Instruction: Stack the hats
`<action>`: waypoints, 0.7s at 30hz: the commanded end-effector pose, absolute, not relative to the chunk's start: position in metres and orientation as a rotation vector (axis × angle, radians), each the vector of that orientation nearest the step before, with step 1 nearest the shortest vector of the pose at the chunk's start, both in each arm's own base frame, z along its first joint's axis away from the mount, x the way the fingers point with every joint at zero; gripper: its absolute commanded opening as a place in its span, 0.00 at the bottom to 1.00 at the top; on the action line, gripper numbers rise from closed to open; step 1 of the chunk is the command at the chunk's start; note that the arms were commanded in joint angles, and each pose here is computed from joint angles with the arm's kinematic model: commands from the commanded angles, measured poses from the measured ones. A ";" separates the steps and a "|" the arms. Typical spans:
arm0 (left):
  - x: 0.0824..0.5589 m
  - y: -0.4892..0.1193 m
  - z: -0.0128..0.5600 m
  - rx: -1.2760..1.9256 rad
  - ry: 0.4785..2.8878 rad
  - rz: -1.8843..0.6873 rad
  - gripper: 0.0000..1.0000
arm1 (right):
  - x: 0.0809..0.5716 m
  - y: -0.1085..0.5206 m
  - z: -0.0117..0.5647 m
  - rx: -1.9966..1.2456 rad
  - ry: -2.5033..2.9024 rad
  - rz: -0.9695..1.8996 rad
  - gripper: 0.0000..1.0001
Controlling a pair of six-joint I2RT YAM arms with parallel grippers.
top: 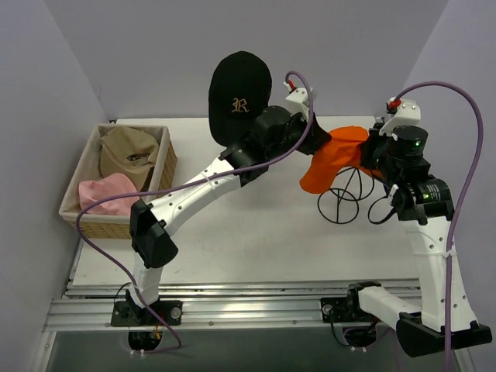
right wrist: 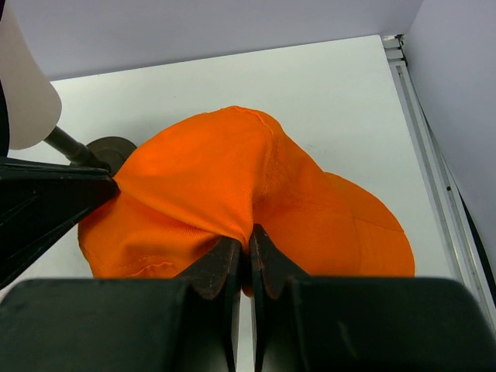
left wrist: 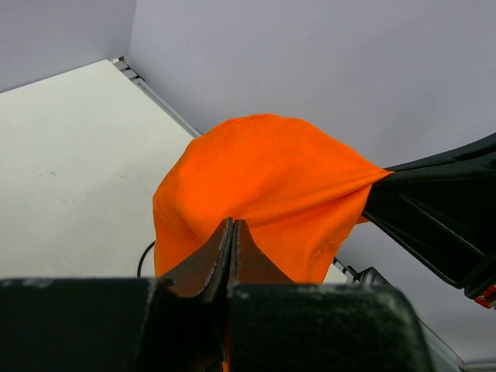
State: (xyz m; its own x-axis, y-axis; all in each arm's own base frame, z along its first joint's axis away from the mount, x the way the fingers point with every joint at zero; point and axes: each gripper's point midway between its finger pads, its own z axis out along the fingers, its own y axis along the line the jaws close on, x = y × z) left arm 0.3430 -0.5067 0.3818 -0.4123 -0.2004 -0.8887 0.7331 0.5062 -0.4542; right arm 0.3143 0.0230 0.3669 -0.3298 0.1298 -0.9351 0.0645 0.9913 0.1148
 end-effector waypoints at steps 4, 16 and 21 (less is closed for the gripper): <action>0.356 -0.476 0.396 0.399 1.687 -1.017 0.02 | 0.297 0.011 0.403 0.204 1.805 0.059 0.00; 0.357 -0.485 0.377 0.405 1.722 -1.041 0.02 | 0.278 -0.009 0.387 0.288 1.828 -0.035 0.00; 0.358 -0.491 0.372 0.408 1.715 -1.064 0.02 | 0.273 -0.021 0.378 0.320 1.809 -0.101 0.00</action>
State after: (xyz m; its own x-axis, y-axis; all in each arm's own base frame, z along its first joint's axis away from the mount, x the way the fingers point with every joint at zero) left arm 0.3254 -0.5117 0.3818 -0.4423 -0.1924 -0.8760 0.7545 0.4483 -0.4794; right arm 0.2875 0.0153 0.3611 -0.3384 0.1634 -0.9267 0.1089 0.9850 0.1339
